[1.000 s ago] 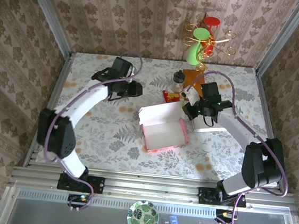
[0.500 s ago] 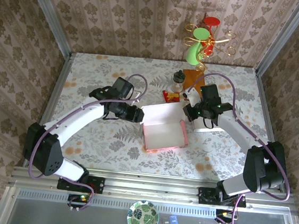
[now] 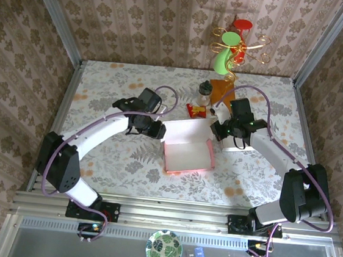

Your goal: Fold the paper box

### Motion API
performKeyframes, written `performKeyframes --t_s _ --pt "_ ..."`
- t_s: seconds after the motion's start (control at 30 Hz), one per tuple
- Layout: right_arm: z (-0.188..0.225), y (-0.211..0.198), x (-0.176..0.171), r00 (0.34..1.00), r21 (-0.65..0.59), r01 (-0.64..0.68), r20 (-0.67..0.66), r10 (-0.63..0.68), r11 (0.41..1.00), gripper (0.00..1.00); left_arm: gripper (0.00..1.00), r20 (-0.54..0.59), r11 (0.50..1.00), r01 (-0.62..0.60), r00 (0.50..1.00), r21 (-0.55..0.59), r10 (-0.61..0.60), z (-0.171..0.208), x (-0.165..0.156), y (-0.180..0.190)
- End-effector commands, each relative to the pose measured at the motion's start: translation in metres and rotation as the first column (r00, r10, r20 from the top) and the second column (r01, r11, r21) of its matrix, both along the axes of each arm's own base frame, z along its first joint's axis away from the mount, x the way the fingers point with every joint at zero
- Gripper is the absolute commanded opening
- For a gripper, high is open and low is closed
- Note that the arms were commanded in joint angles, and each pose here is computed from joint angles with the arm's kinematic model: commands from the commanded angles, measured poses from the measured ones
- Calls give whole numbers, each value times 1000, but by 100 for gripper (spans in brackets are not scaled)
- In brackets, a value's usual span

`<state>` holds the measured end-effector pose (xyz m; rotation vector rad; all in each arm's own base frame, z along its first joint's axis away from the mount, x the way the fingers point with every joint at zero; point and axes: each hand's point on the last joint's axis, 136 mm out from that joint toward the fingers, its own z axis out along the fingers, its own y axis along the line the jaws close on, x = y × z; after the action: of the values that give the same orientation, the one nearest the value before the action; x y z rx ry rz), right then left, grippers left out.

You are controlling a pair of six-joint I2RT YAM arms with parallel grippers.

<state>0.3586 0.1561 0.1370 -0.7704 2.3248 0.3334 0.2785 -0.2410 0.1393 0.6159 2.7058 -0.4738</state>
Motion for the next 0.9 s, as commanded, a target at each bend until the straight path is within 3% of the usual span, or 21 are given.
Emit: performKeyframes --t_s 0.0,0.67,0.87 --pt "6 3 -3 1000 10 3 10 -3 1000 0 34 11 1000 18 1000 2 -18 1 2 -4" --pt "9 16 -2 1000 -4 22 9 -22 1000 0 5 22 997 -80 997 19 80 -7 25 -11" --pt "7 18 4 993 -23 117 -18 -118 993 0 0 40 991 -132 991 18 131 -5 33 -9"
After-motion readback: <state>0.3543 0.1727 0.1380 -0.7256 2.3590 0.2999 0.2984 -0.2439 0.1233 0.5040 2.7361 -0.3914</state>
